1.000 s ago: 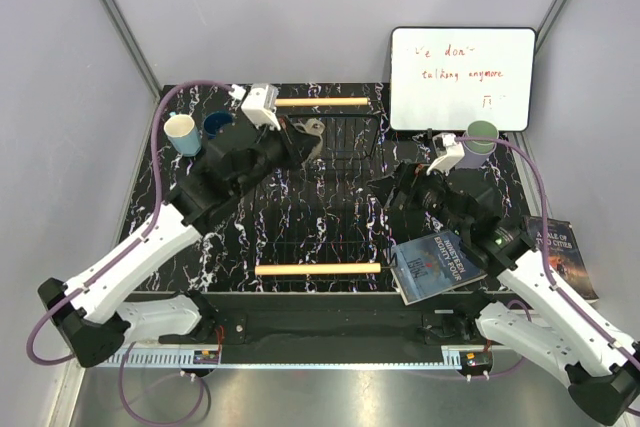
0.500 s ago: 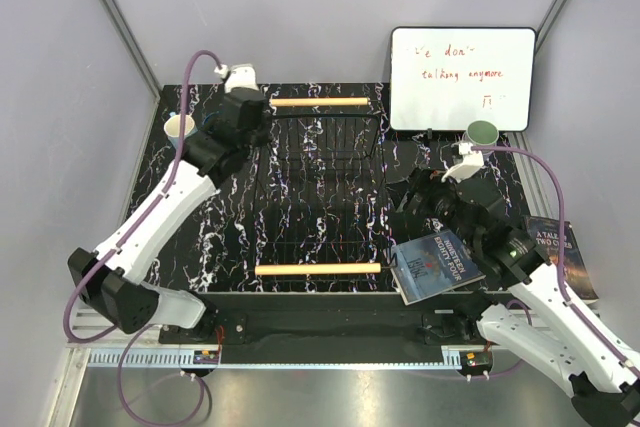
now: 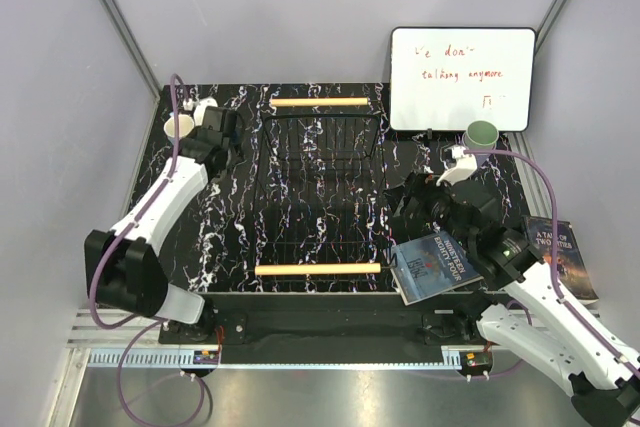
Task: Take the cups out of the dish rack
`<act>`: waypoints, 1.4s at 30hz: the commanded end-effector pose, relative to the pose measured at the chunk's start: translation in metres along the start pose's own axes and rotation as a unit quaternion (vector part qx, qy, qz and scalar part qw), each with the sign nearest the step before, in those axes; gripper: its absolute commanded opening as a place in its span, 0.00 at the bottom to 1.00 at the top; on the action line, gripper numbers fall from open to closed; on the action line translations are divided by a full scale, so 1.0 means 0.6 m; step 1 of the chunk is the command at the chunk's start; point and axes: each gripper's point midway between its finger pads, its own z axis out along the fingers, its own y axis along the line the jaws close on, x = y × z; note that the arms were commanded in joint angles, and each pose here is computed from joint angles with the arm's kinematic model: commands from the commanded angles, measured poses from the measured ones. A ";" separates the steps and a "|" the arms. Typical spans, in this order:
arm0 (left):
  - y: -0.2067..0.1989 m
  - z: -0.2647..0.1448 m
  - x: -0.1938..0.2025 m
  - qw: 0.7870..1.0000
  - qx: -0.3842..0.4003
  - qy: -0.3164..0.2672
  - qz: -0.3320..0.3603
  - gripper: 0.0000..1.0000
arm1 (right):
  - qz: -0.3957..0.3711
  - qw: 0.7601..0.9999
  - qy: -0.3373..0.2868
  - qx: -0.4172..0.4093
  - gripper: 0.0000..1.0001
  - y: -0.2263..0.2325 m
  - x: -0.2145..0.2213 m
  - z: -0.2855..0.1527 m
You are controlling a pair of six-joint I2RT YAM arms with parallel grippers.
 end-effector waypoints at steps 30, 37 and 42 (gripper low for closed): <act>0.085 0.234 0.052 0.990 -0.093 0.069 -0.076 0.00 | 0.004 1.000 0.014 -0.018 0.93 0.004 0.028 0.036; 0.098 0.222 0.068 0.987 -0.112 0.082 -0.081 0.11 | 0.003 1.000 0.020 -0.024 0.94 0.009 0.032 0.048; 0.097 0.200 0.054 0.988 -0.104 0.073 -0.090 0.42 | 0.004 1.000 0.018 -0.023 0.94 0.008 0.032 0.046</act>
